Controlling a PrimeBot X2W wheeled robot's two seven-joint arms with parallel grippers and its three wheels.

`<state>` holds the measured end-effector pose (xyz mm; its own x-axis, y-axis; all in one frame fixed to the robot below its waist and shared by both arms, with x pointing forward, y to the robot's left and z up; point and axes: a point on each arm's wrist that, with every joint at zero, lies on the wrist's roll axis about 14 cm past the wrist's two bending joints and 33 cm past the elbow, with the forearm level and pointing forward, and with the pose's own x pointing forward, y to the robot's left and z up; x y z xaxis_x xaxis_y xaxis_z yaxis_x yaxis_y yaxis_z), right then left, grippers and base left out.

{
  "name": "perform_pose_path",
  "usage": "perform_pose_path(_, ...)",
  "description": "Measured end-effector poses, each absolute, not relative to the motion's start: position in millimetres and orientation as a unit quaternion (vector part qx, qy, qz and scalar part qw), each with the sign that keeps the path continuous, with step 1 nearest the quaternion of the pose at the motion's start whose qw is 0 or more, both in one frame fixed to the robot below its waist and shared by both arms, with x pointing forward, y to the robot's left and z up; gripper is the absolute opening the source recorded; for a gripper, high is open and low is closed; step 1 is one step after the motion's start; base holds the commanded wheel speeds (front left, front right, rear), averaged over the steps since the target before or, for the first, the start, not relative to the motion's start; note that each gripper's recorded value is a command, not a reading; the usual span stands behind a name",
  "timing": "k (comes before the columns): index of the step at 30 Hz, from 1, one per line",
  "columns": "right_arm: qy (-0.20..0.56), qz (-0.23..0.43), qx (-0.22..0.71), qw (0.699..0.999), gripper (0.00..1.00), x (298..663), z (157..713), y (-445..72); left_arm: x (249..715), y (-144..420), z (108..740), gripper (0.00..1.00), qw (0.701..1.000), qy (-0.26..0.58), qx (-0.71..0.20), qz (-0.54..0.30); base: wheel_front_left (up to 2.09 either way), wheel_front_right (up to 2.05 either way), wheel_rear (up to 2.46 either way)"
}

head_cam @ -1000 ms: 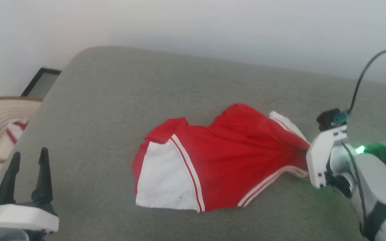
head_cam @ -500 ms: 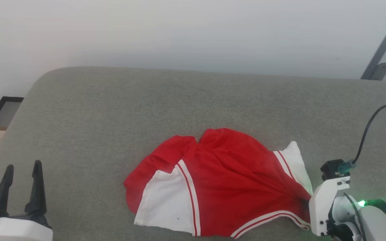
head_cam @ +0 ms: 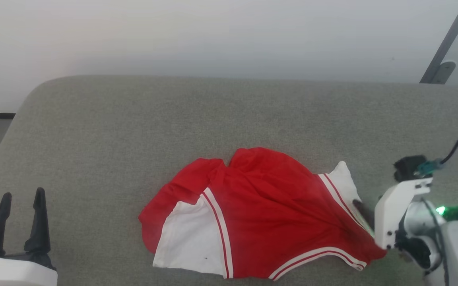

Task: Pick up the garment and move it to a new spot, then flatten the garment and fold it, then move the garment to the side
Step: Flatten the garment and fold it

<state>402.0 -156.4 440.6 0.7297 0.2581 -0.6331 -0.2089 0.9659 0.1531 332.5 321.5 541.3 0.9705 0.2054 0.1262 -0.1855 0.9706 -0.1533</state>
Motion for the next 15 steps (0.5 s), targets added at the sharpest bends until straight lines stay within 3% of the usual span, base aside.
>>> perform_pose_path(6, 0.346, 0.112, 0.031, 0.931, 1.0, 418, 444, -163, 339, 321, 541, 1.0, 0.99, -0.072, -0.071, 0.095, 0.0, 0.0, 0.0)
perform_pose_path(15, 0.435, 0.121, 0.015, 0.892, 1.0, 425, 396, -151, 346, 324, 535, 1.0, 0.991, -0.063, -0.068, 0.098, 0.0, 0.0, 0.0)
